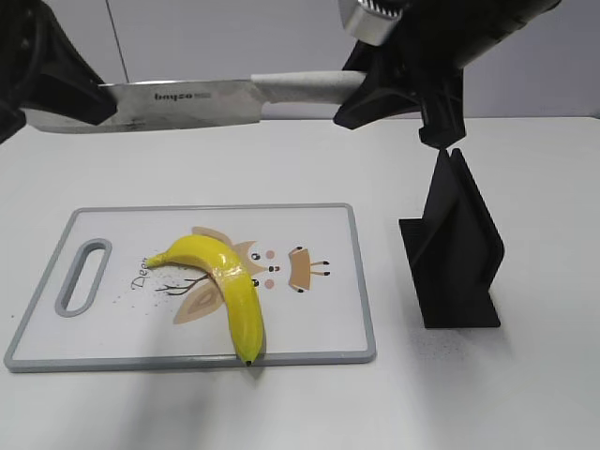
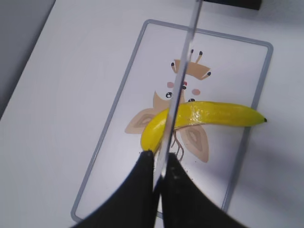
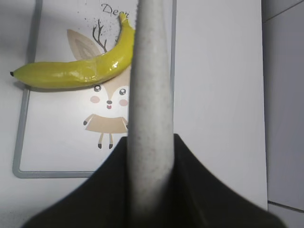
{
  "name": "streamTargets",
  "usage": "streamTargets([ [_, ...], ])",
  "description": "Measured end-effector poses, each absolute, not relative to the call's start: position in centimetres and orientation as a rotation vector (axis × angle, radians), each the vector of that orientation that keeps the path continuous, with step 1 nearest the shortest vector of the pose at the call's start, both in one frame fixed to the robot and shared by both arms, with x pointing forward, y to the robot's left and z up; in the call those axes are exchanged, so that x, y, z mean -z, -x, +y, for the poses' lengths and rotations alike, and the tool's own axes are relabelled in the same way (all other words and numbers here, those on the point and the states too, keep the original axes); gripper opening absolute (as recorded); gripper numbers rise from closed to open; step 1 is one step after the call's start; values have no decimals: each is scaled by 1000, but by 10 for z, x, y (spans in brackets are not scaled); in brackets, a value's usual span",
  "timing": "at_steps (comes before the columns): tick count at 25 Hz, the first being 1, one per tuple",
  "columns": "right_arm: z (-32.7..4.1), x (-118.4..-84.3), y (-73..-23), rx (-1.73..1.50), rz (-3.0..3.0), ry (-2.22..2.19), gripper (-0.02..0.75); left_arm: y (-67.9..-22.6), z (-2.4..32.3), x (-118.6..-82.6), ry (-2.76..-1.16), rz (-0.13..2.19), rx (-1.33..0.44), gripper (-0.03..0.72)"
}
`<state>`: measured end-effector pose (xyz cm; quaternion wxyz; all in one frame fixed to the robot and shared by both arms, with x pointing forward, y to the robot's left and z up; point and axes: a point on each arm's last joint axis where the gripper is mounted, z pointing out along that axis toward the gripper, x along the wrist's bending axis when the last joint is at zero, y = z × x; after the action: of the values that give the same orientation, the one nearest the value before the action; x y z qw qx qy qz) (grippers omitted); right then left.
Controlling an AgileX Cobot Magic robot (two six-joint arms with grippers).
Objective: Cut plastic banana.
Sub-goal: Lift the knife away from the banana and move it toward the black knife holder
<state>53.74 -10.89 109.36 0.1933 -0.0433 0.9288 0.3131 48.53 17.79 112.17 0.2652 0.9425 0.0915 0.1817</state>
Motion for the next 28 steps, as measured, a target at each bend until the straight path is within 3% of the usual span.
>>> streamTargets([
  [7,-108,-1092,-538,-881,2618,120,192,-489,177,-1117,-2552,259,-480,53],
  [10,-108,-1092,-537,-901,2631,93,191,-493,177,-1117,-2526,297,-511,221],
  [13,-108,-1092,-537,-908,2633,83,191,-495,176,-1119,-2508,314,-533,516],
  [15,-108,-1092,-536,-910,2637,80,191,-496,176,-1120,-2493,322,-552,611],
  [19,-108,-1092,-536,-912,2637,77,191,-500,176,-1122,-2460,333,-610,650],
  [28,-108,-1093,-540,-920,2610,-19,191,-497,180,-1138,-2376,397,-717,655],
])
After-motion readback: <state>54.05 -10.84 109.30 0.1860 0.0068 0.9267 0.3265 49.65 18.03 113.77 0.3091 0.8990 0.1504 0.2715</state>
